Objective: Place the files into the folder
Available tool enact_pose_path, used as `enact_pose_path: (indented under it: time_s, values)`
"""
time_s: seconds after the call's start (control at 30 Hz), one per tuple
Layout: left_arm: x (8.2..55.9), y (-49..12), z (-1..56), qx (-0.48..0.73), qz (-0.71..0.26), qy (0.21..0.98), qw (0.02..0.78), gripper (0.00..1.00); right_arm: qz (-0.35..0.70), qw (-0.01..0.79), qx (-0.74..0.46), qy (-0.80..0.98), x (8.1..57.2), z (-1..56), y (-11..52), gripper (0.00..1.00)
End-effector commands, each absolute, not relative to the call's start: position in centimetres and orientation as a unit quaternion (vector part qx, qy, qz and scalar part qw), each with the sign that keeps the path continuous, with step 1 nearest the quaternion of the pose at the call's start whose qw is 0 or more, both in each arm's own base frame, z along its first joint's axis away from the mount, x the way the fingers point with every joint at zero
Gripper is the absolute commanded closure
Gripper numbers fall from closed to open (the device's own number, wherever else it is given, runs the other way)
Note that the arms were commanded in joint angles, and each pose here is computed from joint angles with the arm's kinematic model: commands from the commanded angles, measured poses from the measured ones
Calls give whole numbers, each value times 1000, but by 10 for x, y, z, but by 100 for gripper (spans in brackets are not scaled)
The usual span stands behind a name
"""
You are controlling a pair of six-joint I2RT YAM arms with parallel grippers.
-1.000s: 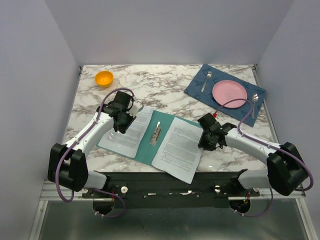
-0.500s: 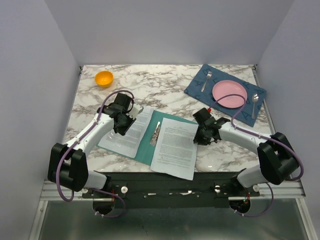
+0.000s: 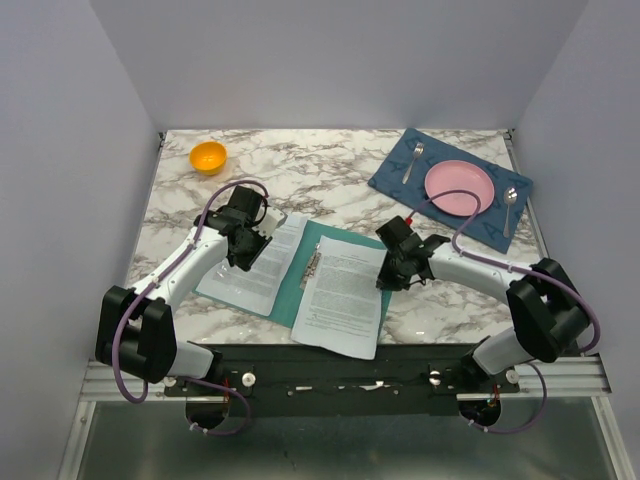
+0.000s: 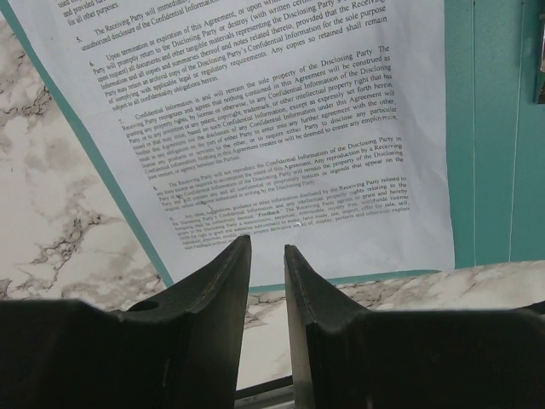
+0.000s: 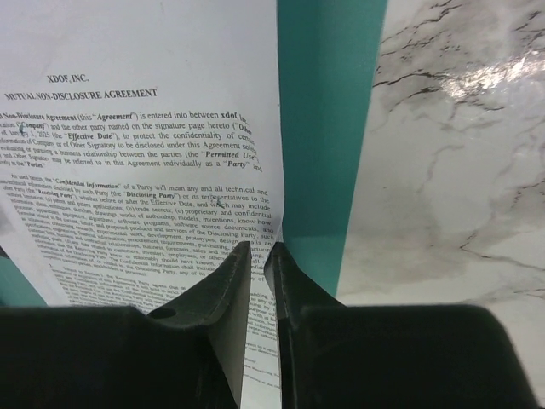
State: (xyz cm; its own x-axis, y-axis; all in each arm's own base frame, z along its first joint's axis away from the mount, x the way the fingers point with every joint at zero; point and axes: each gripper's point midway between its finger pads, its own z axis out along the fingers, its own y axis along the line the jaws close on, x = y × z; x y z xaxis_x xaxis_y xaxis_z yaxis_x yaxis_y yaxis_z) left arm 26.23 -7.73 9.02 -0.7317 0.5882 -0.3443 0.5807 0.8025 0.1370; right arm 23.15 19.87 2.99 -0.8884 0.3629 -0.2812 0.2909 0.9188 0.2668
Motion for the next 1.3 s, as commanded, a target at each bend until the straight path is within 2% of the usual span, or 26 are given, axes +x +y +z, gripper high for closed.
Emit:
enact_pose_path:
  time_s: [0.0,0.4,0.63,0.97,1.27]
  values:
    - [261,-79,89,318,8,928,192,62,135,164,179,961,231,35,210,79]
    - [260,-80,90,316,4,928,194,62,133,164,181,961,213,28,195,99]
    - [259,-81,90,315,1,929,194,62,121,176,198,957,207,22,182,100]
    - [258,-79,91,315,5,930,191,62,135,247,247,927,233,46,178,100]
    - [254,-79,88,316,3,930,185,62,128,246,266,923,244,43,184,99]
